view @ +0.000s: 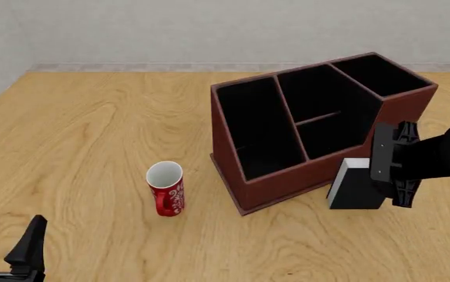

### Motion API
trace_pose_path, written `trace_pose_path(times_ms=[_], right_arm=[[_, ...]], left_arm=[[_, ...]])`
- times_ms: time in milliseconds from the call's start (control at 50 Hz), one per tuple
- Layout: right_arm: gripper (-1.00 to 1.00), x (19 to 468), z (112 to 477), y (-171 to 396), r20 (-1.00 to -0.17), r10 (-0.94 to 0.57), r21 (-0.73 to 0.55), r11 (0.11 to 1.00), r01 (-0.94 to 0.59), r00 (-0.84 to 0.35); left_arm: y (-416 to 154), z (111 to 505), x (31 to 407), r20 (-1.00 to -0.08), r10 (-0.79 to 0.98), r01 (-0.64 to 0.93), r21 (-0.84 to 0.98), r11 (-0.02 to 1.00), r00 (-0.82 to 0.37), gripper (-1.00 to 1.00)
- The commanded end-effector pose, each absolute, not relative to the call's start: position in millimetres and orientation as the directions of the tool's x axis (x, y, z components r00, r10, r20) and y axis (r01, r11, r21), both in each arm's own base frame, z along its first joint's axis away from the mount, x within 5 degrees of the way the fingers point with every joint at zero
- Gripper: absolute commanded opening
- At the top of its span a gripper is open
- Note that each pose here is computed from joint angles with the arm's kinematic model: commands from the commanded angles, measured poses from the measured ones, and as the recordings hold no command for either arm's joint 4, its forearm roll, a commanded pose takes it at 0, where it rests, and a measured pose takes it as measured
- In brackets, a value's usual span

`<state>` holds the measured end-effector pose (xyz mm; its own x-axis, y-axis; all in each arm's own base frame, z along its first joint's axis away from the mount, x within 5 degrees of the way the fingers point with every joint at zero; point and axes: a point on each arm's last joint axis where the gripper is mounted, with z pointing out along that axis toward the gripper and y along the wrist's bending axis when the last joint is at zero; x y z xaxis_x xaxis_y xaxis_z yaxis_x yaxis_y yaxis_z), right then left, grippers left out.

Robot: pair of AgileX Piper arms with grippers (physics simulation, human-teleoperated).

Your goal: Pick up the book and place it in the left compartment of the caddy.

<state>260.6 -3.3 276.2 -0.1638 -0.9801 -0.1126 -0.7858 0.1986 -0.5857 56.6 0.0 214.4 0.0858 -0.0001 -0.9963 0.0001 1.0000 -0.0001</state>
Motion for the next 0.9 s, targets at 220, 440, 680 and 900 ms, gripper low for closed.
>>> trace_pose_path(times_ms=[220, 440, 680, 900], right_arm=[[1.0, 274, 255, -4, -0.107, -0.98, -0.566, 0.199, -0.8, -0.168], [1.0, 275, 248, -3, -0.108, -0.98, -0.553, 0.2, -0.809, -0.168], [-1.0, 270, 246, 4, -0.117, -0.979, -0.53, 0.202, -0.824, -0.165], [-1.0, 259, 245, 5, -0.116, -0.979, -0.512, 0.205, -0.834, -0.169]], left_arm=[[0, 214, 57, -0.996, 0.0, 0.0, 0.0, 1.0, 0.086, 1.0], [0, 214, 57, -0.996, 0.0, 0.0, 0.0, 1.0, 0.086, 1.0], [0, 214, 57, -0.996, 0.0, 0.0, 0.0, 1.0, 0.086, 1.0], [0, 214, 57, -0.996, 0.0, 0.0, 0.0, 1.0, 0.086, 1.0]])
